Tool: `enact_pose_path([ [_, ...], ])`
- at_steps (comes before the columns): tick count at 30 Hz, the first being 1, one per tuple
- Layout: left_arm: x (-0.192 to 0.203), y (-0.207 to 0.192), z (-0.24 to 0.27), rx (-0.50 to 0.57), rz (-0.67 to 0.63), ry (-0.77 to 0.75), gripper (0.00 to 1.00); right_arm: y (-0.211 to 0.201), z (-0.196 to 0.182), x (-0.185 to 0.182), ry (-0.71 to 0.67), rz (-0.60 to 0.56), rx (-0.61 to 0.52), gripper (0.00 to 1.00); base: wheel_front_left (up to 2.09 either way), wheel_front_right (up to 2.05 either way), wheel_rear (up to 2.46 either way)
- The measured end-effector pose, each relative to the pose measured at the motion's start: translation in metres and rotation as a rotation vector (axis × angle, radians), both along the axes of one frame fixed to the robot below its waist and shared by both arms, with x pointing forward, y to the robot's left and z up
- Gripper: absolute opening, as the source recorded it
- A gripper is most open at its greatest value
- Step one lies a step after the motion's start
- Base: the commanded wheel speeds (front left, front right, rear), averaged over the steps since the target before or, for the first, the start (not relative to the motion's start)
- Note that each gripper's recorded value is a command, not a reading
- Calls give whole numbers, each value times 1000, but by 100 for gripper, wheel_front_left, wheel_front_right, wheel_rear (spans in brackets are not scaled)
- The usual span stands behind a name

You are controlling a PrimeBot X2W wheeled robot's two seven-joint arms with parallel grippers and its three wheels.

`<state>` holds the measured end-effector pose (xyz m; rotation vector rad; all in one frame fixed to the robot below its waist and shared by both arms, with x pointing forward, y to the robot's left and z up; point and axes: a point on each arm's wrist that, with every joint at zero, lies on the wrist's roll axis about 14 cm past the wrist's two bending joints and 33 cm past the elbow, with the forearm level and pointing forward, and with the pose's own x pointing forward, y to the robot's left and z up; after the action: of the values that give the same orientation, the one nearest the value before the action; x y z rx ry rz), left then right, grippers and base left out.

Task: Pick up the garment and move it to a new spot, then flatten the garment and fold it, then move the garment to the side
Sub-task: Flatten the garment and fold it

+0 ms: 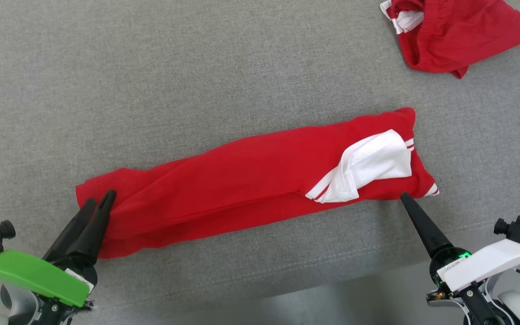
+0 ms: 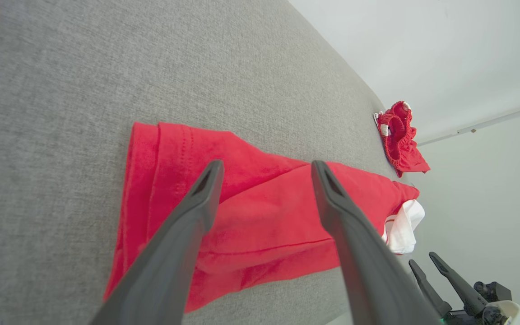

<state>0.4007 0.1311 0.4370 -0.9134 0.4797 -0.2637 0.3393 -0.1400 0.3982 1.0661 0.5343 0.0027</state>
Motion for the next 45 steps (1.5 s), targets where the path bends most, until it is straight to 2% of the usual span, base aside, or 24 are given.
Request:
enact_pose_path([
  [14, 3, -14, 6, -5, -28, -12, 100, -4, -28, -11, 76, -81, 58, 100, 0, 0, 0],
  [33, -4, -13, 24, 18, -4, -42, 100, 1, -31, 19, 27, -76, 90, 100, 0, 0, 0],
  [38, -6, -9, 29, 56, 3, -62, 100, 2, -30, 24, 19, -72, 94, 100, 0, 0, 0],
  [45, -8, 4, 33, 164, 24, -107, 100, 6, -29, 30, 11, -57, 97, 100, 0, 0, 0],
])
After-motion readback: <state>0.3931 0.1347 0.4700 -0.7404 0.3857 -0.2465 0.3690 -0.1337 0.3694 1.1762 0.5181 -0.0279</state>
